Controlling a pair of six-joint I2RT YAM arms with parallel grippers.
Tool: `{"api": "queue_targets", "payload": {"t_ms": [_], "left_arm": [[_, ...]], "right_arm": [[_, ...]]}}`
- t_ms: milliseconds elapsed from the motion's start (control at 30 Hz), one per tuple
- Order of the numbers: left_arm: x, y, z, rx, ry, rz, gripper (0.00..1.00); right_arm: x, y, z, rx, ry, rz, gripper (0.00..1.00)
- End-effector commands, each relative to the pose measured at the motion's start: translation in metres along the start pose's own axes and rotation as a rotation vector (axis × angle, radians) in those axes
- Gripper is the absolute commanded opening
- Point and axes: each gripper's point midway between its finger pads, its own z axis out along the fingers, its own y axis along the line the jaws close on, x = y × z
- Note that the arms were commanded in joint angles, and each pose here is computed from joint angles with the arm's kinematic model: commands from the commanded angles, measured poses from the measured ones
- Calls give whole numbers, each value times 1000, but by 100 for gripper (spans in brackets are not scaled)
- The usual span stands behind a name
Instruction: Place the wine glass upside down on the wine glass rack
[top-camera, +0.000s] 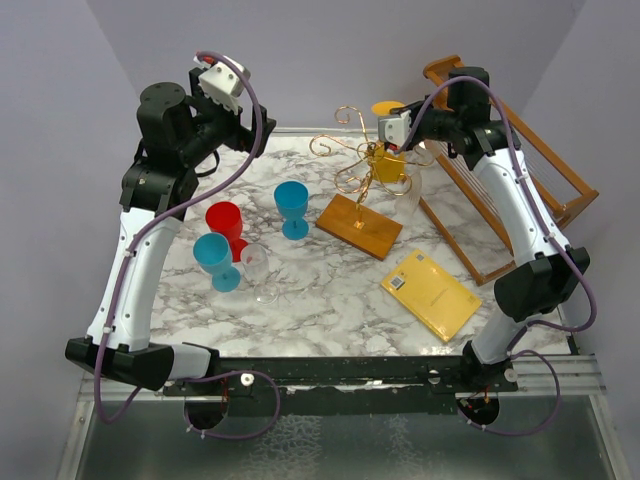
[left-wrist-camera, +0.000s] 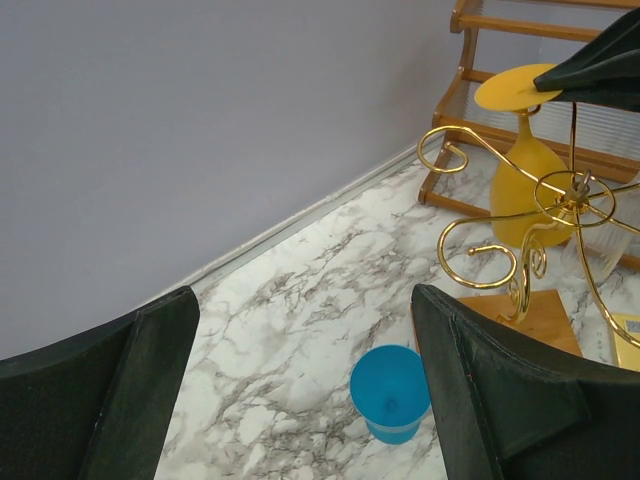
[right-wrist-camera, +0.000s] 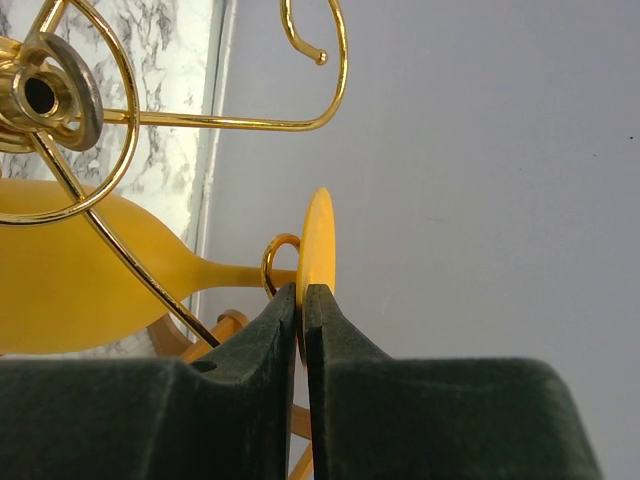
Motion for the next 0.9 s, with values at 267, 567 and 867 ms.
{"api": "queue_targets", "payload": {"t_ms": [267, 567, 867], "left_arm": [[-6, -1, -14, -5, -20, 28, 91], [-4, -1, -16, -9, -17, 36, 91], [2, 0, -19, -20, -4, 42, 91]], "right_arm": [[-14, 6, -4, -13, -45, 14, 15], [-20, 9, -7, -23, -67, 30, 22], [-29, 10, -11, -26, -96, 43, 26]]}}
